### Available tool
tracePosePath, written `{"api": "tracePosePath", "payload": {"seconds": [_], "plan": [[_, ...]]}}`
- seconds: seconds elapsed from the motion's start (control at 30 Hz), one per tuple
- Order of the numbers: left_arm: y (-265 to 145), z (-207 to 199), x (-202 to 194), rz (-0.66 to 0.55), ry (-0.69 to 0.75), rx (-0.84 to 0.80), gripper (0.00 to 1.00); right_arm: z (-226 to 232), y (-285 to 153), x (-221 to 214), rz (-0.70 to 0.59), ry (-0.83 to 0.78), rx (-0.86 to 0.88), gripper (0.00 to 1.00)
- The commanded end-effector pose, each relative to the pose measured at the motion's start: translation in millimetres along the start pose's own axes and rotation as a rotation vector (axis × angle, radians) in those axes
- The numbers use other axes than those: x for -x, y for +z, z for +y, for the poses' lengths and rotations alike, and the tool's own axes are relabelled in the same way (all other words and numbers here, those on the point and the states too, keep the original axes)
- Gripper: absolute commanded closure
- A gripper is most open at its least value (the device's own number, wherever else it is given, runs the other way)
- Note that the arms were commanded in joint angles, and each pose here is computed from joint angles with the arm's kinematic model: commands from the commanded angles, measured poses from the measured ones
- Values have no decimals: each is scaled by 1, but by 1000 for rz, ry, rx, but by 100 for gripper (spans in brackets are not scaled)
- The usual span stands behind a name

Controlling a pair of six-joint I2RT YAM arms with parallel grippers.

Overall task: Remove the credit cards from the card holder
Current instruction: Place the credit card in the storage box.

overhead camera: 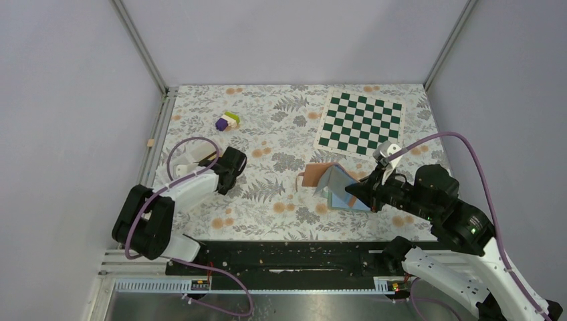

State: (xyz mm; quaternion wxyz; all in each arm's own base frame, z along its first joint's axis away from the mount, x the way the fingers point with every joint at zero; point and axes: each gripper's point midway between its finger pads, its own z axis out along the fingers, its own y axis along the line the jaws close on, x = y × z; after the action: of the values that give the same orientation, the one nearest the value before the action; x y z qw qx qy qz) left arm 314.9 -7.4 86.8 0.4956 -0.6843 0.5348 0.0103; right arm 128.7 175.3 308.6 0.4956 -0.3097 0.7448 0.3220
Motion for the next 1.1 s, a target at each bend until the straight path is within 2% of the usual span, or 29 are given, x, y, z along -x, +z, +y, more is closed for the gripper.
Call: {"api": "tracePosePath", "payload": {"seconds": [0.0, 0.27, 0.57, 0.87, 1.0, 1.07], "plan": [[6, -43, 9, -36, -661, -69, 100, -3, -4, 15, -35, -22, -22, 100], [17, -56, 13, -68, -760, -138, 100, -7, 3, 7, 11, -25, -33, 100], [42, -50, -21, -12, -845, -122, 100, -14, 8, 4, 51, -29, -65, 100], [54, -35, -37, 30, -945, -181, 100, -16, 15, 9, 113, -29, -72, 100], [51, -40, -37, 41, -976, -207, 75, -17, 19, 13, 105, -25, -76, 100], [50, -42, -33, 29, -967, -207, 67, -17, 19, 14, 104, -13, -78, 100]]}}
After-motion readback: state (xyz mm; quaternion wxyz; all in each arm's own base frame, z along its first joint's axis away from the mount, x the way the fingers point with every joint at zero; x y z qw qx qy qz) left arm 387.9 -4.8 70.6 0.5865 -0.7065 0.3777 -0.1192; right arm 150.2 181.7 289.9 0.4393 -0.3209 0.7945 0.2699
